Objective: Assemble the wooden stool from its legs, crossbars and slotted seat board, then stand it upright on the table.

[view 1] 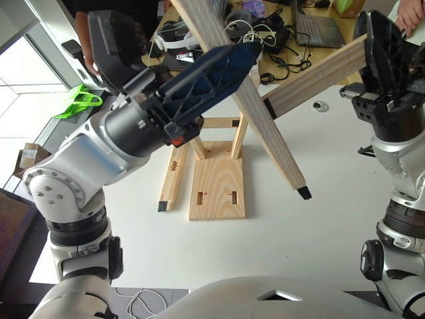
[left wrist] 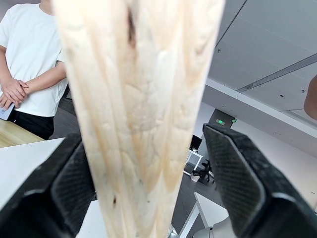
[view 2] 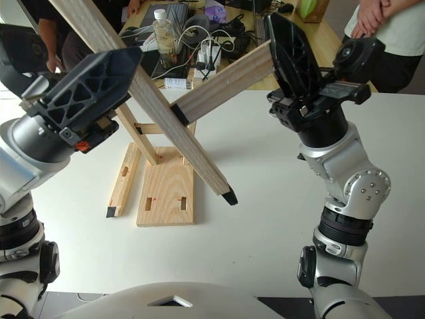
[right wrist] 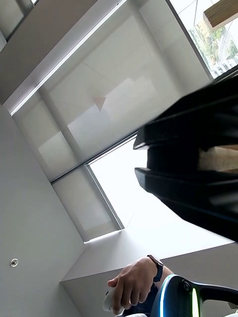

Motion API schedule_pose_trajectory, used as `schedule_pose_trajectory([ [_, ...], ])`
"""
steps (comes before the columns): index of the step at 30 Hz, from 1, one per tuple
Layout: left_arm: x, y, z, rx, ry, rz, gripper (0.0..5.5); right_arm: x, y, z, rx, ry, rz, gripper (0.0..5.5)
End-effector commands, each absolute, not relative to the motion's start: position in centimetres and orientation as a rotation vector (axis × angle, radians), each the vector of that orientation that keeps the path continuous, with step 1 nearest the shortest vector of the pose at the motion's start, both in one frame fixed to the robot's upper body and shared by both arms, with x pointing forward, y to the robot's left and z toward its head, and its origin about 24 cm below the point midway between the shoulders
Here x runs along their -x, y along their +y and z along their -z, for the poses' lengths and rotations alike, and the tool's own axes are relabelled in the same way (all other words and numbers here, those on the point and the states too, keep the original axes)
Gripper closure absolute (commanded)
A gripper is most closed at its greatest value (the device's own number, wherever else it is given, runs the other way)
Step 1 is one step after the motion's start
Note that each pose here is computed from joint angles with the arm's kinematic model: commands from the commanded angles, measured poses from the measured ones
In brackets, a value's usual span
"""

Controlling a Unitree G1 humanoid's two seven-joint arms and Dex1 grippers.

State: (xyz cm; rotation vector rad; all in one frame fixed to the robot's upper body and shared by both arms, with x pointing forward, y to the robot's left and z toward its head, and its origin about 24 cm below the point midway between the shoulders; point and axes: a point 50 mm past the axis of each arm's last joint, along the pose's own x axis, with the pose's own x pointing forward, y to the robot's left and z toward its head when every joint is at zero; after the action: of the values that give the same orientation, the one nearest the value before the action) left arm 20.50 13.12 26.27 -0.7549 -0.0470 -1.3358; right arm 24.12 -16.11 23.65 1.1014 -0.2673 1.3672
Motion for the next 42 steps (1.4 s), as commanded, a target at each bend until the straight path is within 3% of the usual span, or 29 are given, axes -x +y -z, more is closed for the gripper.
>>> schedule_pose_trajectory([
  [1,-20.3,13.0,-26.1,0.751,-0.033,1.361,2.17,-24.1,-15.9,-23.9,-1.057,-0.271,-1.376,5.13],
  [9,-20.5,13.0,-24.9,0.729,0.051,1.316,2.17,-23.8,-15.8,-23.5,-1.003,-0.284,-1.371,5.13],
  [20,-20.6,13.3,-21.5,0.870,0.104,1.221,2.17,-23.2,-15.2,-19.1,-1.049,-0.180,-1.311,5.13],
  [34,-21.3,14.8,-20.7,0.837,0.106,1.117,2.17,-23.7,-18.3,-20.8,-1.013,-0.294,-1.217,5.13],
  [38,-22.1,16.4,-20.2,0.778,0.068,0.953,2.17,-25.1,-21.1,-22.3,-0.998,-0.415,-1.021,5.13],
  [42,-24.0,20.6,-21.6,0.685,-0.148,0.559,2.17,-26.8,-24.0,-23.6,-0.979,-0.521,-0.713,5.13],
])
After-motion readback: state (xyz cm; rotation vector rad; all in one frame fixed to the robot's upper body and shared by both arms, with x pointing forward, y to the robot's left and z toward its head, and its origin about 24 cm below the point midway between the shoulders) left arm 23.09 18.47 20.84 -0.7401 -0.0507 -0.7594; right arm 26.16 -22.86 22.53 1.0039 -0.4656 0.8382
